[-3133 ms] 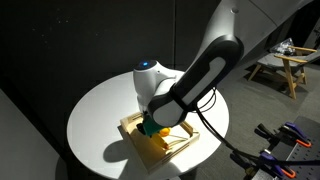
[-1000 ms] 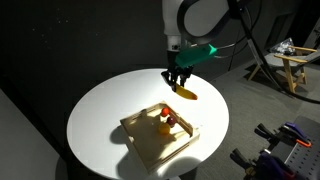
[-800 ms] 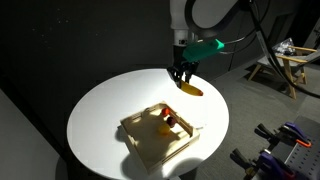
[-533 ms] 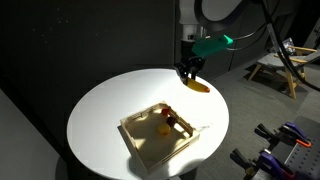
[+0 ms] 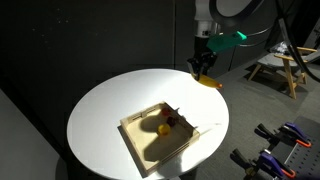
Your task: Remove the banana from the box
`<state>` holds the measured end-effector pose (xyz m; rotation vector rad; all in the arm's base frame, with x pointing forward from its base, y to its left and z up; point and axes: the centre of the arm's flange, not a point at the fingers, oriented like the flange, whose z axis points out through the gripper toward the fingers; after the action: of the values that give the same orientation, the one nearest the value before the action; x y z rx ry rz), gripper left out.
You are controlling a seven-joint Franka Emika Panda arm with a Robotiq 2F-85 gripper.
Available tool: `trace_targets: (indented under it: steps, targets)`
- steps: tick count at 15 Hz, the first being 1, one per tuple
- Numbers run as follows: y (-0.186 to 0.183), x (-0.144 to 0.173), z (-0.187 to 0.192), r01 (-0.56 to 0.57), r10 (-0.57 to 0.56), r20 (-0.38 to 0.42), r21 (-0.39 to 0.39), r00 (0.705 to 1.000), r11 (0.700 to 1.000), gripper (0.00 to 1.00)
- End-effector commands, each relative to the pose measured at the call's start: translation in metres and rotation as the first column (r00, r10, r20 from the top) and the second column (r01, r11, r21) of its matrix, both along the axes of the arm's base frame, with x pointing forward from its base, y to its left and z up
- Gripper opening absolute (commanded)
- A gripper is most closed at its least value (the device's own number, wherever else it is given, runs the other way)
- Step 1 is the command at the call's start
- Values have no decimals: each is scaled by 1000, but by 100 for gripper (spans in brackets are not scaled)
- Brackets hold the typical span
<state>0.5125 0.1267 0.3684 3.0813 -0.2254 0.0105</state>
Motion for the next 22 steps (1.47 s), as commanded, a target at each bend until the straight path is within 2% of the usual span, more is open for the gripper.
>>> trace_targets:
  steps: [1, 7, 11, 12, 13, 22]
  targets:
    - [-26, -6, -6, 11, -12, 23, 9, 1000, 1000, 15]
    - [-53, -1, -37, 56, -56, 65, 12, 996, 998, 15]
    - [-65, 2, -52, 74, -75, 64, 8, 995, 997, 15]
    - [-57, 1, -50, 89, -90, 48, 17, 995, 996, 15]
    - [-59, 1, -53, 91, -92, 44, 16, 995, 996, 40]
    - [-57, 1, -55, 88, -88, 40, 16, 995, 996, 40]
